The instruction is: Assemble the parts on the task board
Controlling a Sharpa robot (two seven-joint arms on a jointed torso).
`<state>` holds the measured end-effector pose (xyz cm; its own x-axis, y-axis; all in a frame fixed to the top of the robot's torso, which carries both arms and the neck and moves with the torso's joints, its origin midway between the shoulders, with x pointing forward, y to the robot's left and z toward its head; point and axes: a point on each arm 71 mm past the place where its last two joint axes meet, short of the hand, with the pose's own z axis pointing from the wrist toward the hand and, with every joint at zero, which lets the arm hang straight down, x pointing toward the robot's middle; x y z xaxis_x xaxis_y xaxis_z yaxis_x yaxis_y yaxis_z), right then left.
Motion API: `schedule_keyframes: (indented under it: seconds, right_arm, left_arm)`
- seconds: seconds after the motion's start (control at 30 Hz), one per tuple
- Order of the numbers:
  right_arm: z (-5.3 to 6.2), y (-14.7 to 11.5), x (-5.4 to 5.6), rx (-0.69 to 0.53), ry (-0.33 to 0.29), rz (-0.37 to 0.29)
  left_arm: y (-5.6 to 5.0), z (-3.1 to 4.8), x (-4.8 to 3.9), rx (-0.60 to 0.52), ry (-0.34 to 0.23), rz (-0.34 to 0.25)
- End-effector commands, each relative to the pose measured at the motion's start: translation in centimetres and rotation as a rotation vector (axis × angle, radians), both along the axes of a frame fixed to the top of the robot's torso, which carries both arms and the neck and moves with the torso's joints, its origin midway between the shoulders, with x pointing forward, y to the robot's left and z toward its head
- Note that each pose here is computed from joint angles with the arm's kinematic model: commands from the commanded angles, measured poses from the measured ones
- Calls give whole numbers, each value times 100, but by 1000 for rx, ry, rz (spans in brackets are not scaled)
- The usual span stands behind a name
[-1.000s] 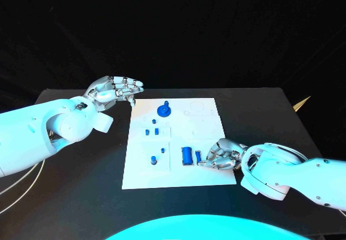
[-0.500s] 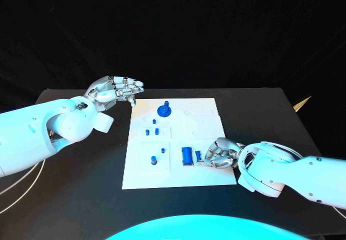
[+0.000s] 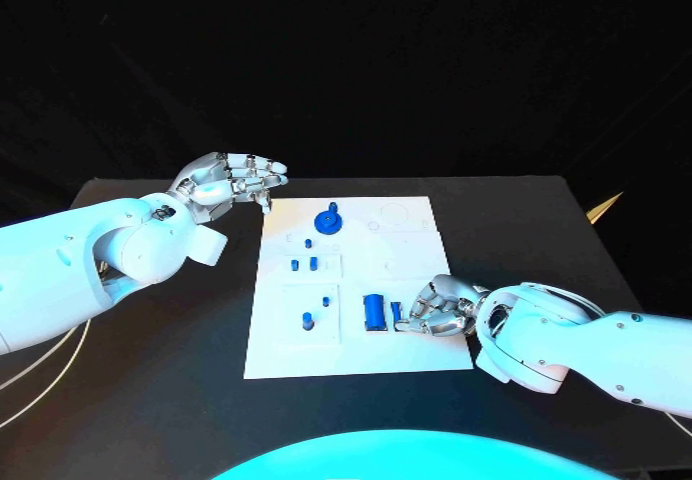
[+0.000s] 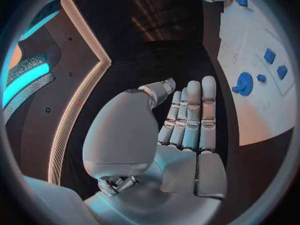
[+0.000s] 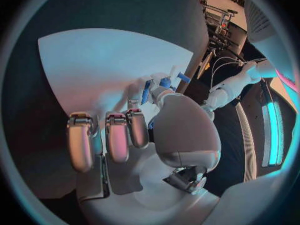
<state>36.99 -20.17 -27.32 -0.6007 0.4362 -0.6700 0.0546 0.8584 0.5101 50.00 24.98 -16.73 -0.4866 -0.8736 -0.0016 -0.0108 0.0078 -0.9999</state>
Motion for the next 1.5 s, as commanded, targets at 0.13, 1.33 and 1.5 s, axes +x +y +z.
schedule_keyframes:
  seconds: [0.13,1.33,1.5]
  right_arm:
    - [55,-7,-22,69,-31,9]
    - [491,-650,1402,653,-363,-323]
    - [481,-460,1305,745,-373,-364]
  left_arm:
    - [-20,11,-5,-15,-4,-14]
    - [-35,-280,211,-51,-20,185]
    - [-115,-329,145,-52,-21,227]
